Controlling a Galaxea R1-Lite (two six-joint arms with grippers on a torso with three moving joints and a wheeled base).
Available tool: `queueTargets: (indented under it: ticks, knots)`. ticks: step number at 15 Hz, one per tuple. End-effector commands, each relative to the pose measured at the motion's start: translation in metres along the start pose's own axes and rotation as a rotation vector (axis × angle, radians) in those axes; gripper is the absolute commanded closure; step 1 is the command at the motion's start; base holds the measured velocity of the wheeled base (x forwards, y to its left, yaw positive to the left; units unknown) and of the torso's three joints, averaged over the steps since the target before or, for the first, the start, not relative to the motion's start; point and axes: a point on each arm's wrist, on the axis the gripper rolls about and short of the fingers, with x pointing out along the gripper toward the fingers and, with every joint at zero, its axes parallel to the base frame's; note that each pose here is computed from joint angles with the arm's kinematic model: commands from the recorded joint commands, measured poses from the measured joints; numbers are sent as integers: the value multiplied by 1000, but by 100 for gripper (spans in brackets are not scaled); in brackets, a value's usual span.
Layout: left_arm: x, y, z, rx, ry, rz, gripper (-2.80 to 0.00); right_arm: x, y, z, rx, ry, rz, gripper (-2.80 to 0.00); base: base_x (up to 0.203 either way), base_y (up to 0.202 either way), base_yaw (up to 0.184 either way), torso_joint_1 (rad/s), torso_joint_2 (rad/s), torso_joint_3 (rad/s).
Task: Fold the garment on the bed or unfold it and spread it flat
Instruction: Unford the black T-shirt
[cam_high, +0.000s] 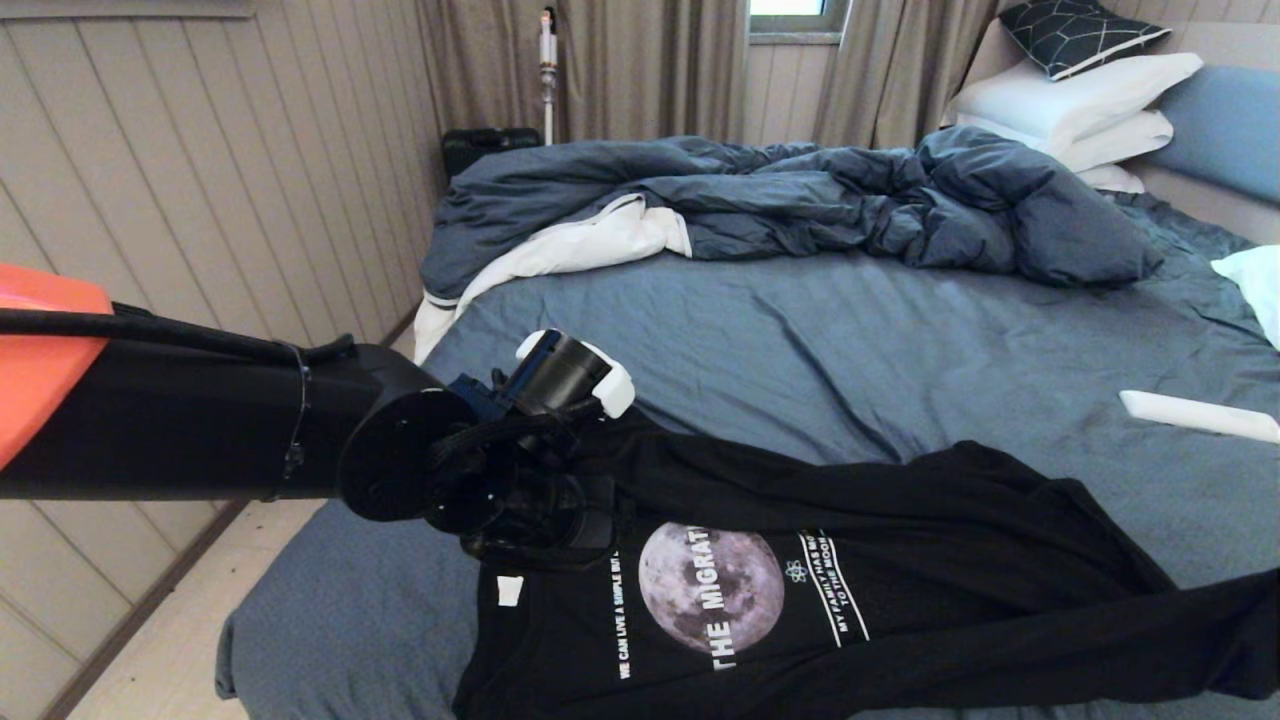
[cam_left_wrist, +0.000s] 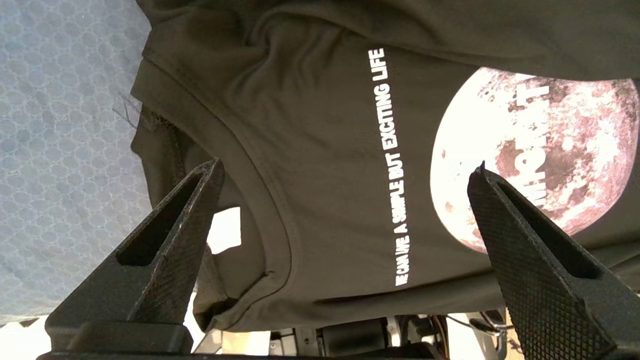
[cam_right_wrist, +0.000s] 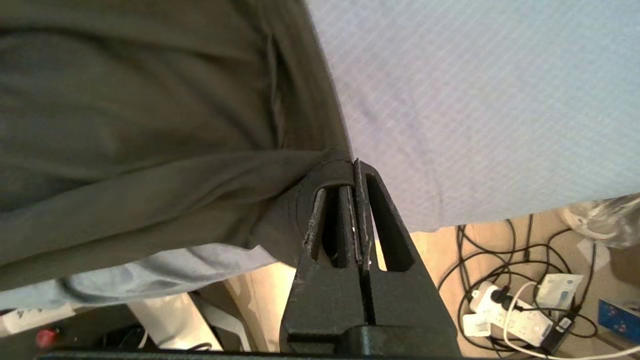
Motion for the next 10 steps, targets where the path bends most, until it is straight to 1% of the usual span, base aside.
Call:
queueTargets:
  ticks: [1,4,6,8,10]
  knots:
    - [0,0,-1,-2,2,3,-280,0,2,-5,-2,9,8,0,0,0,0,0,0,0]
    - [0,0,-1,-2,3,3,-280,-1,4,-12,0,17,32,0,0,0,0,0,0,0]
    - [0,0,-1,-1,4,4,-280,1,6,-23,-4,48,37,0,0,0,0,0,0,0]
    - [1,0,-1,-2,4,5,-280,2,2,-35,26,82,14,0,0,0,0,0,0,0]
    - [2,0,0,-2,4,5,-280,7,-2,-51,64,135,-5,0,0,0,0,0,0,0]
